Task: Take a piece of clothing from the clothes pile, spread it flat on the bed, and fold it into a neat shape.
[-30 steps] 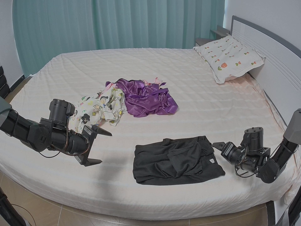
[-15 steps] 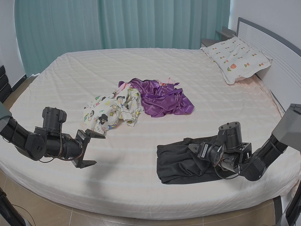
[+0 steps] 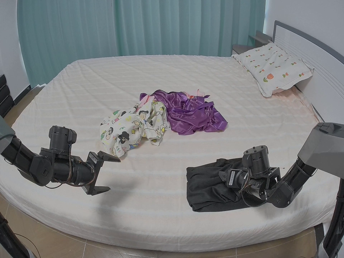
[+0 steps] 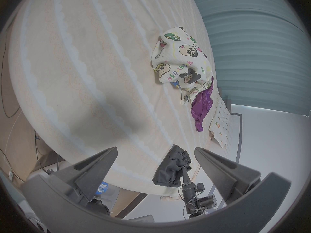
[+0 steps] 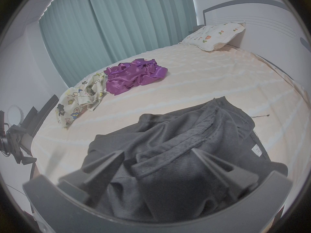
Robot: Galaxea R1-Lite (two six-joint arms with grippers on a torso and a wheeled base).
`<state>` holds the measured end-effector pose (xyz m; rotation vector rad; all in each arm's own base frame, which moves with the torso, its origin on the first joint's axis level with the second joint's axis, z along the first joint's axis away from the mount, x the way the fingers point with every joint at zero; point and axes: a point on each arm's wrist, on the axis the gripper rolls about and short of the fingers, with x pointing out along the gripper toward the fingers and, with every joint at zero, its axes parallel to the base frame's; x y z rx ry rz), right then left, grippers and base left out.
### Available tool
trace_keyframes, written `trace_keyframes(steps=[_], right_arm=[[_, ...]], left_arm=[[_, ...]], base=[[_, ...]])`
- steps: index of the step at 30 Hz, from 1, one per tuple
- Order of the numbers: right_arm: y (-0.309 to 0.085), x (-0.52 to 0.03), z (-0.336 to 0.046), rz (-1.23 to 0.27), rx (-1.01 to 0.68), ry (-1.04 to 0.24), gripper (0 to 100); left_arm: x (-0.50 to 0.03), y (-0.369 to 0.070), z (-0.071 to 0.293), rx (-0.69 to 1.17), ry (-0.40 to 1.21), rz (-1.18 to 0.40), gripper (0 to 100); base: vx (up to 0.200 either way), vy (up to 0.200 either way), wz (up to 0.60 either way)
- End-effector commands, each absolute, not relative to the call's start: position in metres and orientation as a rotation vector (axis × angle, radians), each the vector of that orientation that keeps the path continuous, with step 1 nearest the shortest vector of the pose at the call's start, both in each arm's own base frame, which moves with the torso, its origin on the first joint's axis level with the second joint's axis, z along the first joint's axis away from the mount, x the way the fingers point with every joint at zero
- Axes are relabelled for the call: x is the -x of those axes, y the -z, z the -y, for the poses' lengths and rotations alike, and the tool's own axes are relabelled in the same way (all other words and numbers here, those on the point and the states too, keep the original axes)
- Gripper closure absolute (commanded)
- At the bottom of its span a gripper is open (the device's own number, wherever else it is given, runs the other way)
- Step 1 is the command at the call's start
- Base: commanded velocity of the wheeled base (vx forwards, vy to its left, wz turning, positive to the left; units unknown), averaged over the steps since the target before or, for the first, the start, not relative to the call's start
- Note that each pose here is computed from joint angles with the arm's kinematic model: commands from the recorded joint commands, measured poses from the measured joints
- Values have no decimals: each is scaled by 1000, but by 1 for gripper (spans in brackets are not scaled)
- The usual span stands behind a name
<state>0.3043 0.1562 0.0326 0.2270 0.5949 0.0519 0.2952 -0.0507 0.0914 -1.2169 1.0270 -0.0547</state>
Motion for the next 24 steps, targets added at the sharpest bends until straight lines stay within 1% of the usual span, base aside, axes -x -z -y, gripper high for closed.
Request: trace_keyframes(steps=[1,3,7,9,10,13,14,17,20,24], right_arm=[[-28,-304,-154,-606,-219,-39,100],[-29,-304,-153,-604,-223,-36,100],[-50,-299,-141,-562,-255,-24,100],[-51,-298,-141,-560,-256,-25,100],[-58,-288,-128,-561,-274,-10,100],[-57,-280,-117,-576,-280,14,100],[-58,-272,-105,-590,-302,35,100],[-61,-260,-87,-611,-343,53,100],[-65,-244,-61,-628,-379,78,100],[-64,-236,-40,-643,-402,119,100]], left_arm=[[-296,-88,51,1216,50,-1037,0],[-296,-87,51,1216,47,-1038,0],[-297,-86,51,1216,43,-1044,0],[-297,-86,51,1215,44,-1043,0],[-298,-82,51,1215,38,-1051,0],[-298,-82,52,1214,39,-1054,0],[-298,-82,51,1215,37,-1052,0],[-297,-82,52,1214,37,-1055,0],[-298,-82,52,1214,37,-1055,0],[-298,-82,52,1214,36,-1056,0]], base=[[0,0,0],[0,0,0],[0,0,0],[0,0,0],[0,0,0],[0,0,0],[0,0,0],[0,0,0],[0,0,0],[0,0,0]])
